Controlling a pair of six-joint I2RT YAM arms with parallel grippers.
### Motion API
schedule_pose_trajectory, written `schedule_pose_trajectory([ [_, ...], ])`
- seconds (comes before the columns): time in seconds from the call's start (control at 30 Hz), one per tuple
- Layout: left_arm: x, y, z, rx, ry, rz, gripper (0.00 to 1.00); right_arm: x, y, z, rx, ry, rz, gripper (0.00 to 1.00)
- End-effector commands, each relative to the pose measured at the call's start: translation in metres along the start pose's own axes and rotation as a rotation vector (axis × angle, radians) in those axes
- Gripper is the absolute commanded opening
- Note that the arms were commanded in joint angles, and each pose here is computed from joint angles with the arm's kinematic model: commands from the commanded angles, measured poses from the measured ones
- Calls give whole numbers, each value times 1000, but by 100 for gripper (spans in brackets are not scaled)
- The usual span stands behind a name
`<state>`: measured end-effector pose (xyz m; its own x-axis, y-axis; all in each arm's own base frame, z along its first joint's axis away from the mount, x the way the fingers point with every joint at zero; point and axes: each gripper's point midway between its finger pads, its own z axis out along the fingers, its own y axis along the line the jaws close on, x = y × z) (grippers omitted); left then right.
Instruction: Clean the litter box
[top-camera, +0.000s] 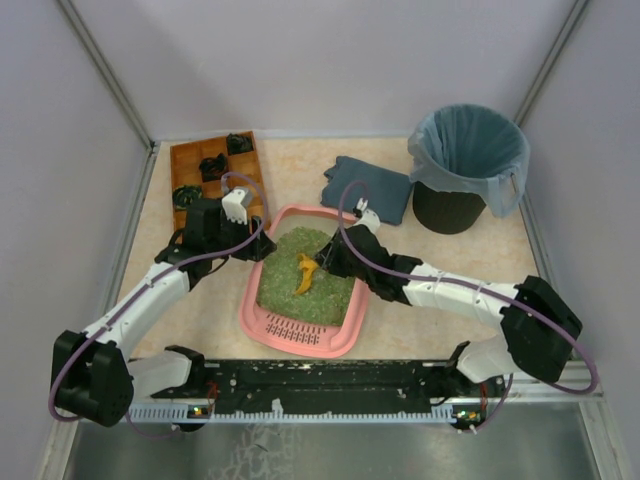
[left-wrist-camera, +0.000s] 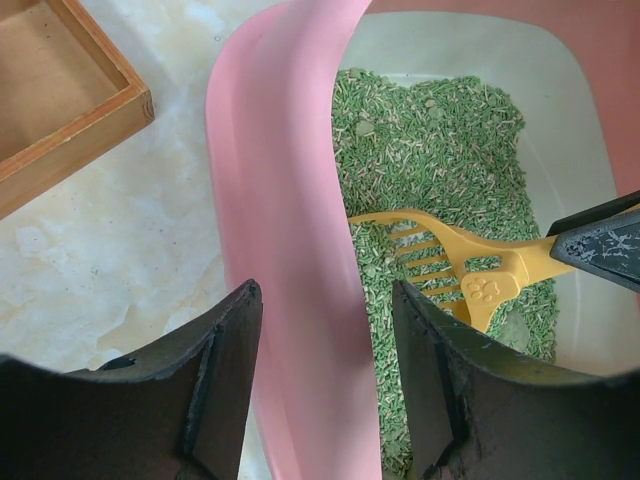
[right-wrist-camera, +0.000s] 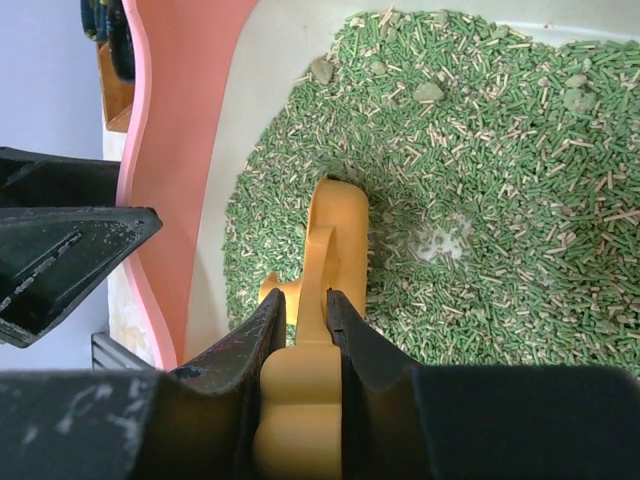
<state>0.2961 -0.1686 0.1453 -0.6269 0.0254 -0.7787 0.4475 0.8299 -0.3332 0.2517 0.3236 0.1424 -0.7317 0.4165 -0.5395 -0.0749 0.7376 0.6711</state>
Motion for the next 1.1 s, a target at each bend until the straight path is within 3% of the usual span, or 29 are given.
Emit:
schedule_pose_trajectory([
  [0.0, -13, -4, -2, 20, -22, 16, 61, -7, 11, -8, -21, -12, 29, 0],
  [0.27, -14, -4, -2, 20, -24, 16, 60, -62, 20, -41, -60, -216, -13, 0],
  [0.43, -13, -5, -2, 21, -21, 16, 60, -87, 16, -58, 1, -299, -105, 0],
  [0.9, -13, -3, -1, 17, -19, 15, 59, -87, 47, -76, -6, -143, -748, 0],
  [1.07, -15, -3, -2, 11, -27, 15, 59, -55, 75, -83, -239, -4, -896, 0],
])
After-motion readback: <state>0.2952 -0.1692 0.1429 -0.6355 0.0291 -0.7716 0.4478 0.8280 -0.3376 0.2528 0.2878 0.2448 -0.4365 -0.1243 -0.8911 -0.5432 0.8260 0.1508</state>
